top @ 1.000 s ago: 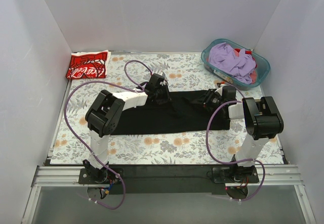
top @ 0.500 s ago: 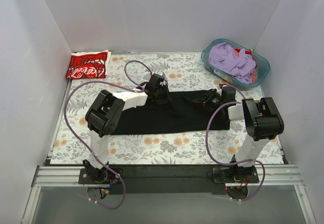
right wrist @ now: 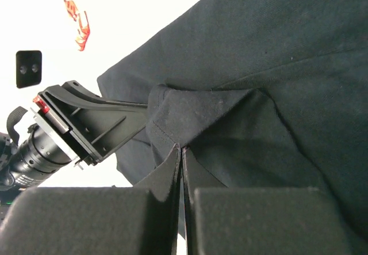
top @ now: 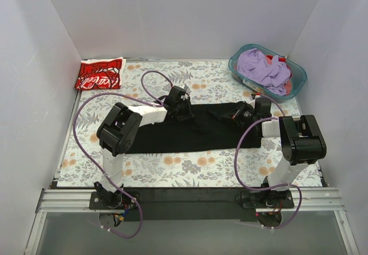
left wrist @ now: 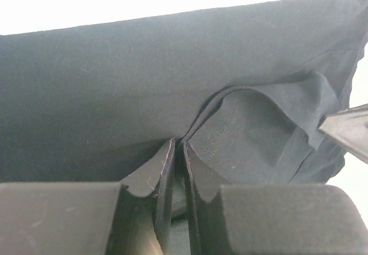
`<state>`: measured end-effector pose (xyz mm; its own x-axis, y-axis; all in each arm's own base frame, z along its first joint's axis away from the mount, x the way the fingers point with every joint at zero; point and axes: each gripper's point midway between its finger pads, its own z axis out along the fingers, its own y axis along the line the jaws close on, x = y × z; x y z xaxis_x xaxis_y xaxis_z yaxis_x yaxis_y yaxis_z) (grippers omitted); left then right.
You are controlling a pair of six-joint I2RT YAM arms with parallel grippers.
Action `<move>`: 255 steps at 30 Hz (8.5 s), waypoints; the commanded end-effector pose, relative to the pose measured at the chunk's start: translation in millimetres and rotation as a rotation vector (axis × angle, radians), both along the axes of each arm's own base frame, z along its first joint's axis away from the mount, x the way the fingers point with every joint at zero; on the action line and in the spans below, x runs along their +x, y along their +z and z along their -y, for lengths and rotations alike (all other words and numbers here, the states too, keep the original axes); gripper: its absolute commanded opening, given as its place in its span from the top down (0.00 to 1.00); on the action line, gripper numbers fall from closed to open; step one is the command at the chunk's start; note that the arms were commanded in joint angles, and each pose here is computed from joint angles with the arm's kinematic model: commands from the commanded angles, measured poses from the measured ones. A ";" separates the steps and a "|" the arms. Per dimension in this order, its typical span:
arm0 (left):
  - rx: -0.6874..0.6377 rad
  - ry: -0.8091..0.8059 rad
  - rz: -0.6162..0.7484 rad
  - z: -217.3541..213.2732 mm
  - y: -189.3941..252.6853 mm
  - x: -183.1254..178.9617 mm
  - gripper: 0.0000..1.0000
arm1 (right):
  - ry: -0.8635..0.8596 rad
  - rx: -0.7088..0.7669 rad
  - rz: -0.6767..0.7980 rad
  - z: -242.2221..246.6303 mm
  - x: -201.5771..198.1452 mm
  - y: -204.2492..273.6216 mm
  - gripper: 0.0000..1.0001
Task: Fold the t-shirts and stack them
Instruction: Fold the tshirt
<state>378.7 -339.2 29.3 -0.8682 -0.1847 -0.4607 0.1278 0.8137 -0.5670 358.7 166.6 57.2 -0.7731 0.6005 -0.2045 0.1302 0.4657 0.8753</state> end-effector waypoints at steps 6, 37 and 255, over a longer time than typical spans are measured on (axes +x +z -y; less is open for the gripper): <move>-0.058 -0.065 0.170 4.4 53.3 3.9 0.91 | 0.082 -0.147 0.096 13.1 22.7 19.6 0.99; -0.032 -0.262 0.356 15.3 91.0 -23.6 0.95 | 0.346 -0.257 0.145 23.5 17.7 25.0 0.99; 0.239 -0.527 0.503 54.7 35.8 -80.4 1.00 | 0.148 -0.109 0.193 13.6 44.1 -11.7 0.54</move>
